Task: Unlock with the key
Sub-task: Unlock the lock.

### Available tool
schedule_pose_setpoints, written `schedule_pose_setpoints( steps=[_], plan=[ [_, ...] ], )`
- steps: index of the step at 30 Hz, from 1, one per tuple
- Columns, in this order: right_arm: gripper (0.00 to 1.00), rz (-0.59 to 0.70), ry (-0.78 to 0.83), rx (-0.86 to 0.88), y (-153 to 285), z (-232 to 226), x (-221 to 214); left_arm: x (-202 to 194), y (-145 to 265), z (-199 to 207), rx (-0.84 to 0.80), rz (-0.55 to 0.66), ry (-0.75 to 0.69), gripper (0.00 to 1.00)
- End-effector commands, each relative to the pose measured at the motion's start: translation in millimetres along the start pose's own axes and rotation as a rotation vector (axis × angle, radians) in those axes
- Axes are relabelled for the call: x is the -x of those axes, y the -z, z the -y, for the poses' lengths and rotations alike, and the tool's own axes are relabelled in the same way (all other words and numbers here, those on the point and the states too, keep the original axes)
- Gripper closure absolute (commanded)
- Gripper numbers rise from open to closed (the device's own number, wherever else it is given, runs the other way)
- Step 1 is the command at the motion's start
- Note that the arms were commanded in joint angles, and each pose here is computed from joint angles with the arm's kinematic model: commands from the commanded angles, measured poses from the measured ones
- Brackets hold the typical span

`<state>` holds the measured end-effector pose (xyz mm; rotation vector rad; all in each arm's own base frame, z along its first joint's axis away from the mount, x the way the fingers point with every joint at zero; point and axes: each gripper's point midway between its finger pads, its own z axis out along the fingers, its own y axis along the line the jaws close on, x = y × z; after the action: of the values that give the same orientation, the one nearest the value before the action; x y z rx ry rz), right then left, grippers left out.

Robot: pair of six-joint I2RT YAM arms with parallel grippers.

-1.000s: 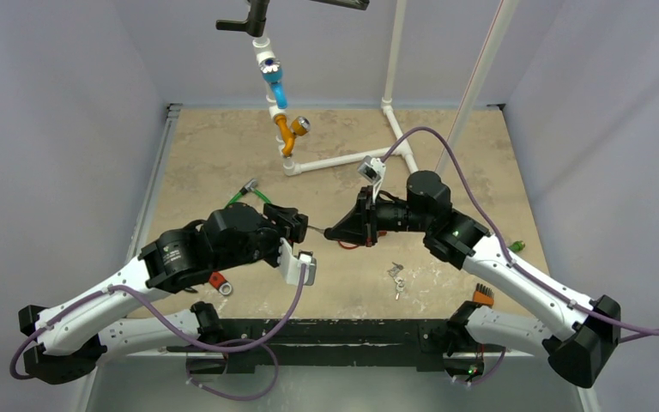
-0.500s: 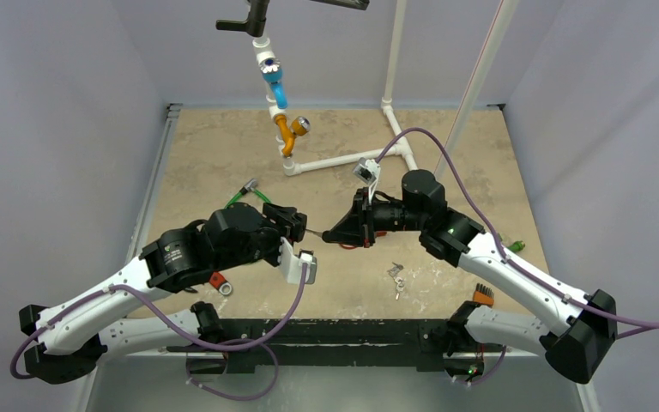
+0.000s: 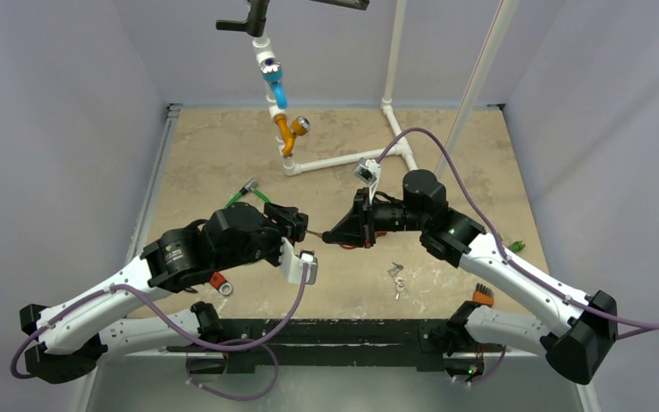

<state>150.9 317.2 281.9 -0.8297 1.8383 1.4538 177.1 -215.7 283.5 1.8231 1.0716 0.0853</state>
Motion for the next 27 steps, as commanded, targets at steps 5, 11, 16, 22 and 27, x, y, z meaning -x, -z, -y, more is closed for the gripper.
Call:
schedule_pose_setpoints(
  steps=[5,11,16,22,27],
  plan=[
    [1.00,0.077,0.107,0.031,10,-21,30,23,12,-42,0.144,0.085,-0.012,1.00],
    [1.00,0.074,0.109,0.032,11,-21,28,23,12,-42,0.145,0.081,-0.014,1.00],
    [1.00,0.074,0.103,0.030,6,-18,30,24,13,-44,0.149,0.087,-0.013,1.00],
    [1.00,0.082,0.094,0.029,1,-16,36,25,13,-44,0.152,0.092,-0.012,1.00],
    [1.00,0.097,0.101,0.034,-2,-15,41,26,12,-43,0.151,0.096,-0.014,1.00]
  ],
)
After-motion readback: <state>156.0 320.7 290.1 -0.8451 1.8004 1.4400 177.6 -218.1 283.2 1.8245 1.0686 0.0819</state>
